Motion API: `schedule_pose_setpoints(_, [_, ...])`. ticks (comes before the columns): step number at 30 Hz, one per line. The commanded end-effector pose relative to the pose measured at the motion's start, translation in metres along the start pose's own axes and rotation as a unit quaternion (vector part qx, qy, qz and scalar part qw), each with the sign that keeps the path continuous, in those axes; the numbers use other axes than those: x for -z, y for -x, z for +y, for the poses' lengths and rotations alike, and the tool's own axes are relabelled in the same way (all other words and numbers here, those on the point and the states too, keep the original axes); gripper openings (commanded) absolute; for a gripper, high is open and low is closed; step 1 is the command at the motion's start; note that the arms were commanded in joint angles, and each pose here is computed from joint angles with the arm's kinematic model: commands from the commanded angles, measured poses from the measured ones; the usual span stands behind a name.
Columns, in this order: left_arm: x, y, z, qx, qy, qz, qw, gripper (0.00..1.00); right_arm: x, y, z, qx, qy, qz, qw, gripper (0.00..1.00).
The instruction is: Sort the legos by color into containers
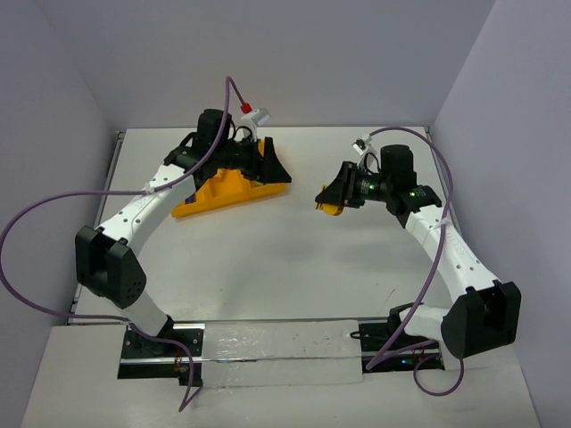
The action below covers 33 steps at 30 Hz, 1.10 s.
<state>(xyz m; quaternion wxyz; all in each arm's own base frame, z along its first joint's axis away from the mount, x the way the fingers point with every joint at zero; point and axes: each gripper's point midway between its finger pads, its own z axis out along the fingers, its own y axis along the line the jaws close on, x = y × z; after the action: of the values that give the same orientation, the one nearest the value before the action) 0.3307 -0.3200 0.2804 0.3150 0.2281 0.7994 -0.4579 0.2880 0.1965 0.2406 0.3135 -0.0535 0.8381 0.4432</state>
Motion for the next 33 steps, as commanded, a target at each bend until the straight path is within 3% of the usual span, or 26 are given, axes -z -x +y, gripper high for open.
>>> schedule_pose_setpoints(1, [0.015,-0.011,-0.047,-0.029,-0.119,0.012,0.992,0.75,0.003,0.013,0.031,0.022,0.067,-0.012,0.997,0.15])
schedule_pose_setpoints(7, [0.012,-0.025,-0.056,-0.023,-0.125,0.01,0.992,0.75,0.009,0.02,0.058,0.04,0.13,-0.029,0.99,0.15])
schedule_pose_setpoints(12, [0.021,-0.034,-0.077,-0.033,-0.194,0.03,0.98,0.75,0.018,0.004,0.083,0.092,0.219,0.009,0.971,0.19])
schedule_pose_setpoints(20, [0.022,-0.041,-0.096,-0.033,-0.248,0.054,0.967,0.75,0.025,0.008,0.096,0.106,0.243,-0.024,0.964,0.22])
schedule_pose_setpoints(33, [0.002,-0.036,-0.114,0.012,-0.288,0.023,0.957,0.73,0.025,0.015,0.108,0.118,0.246,-0.036,0.962,0.22])
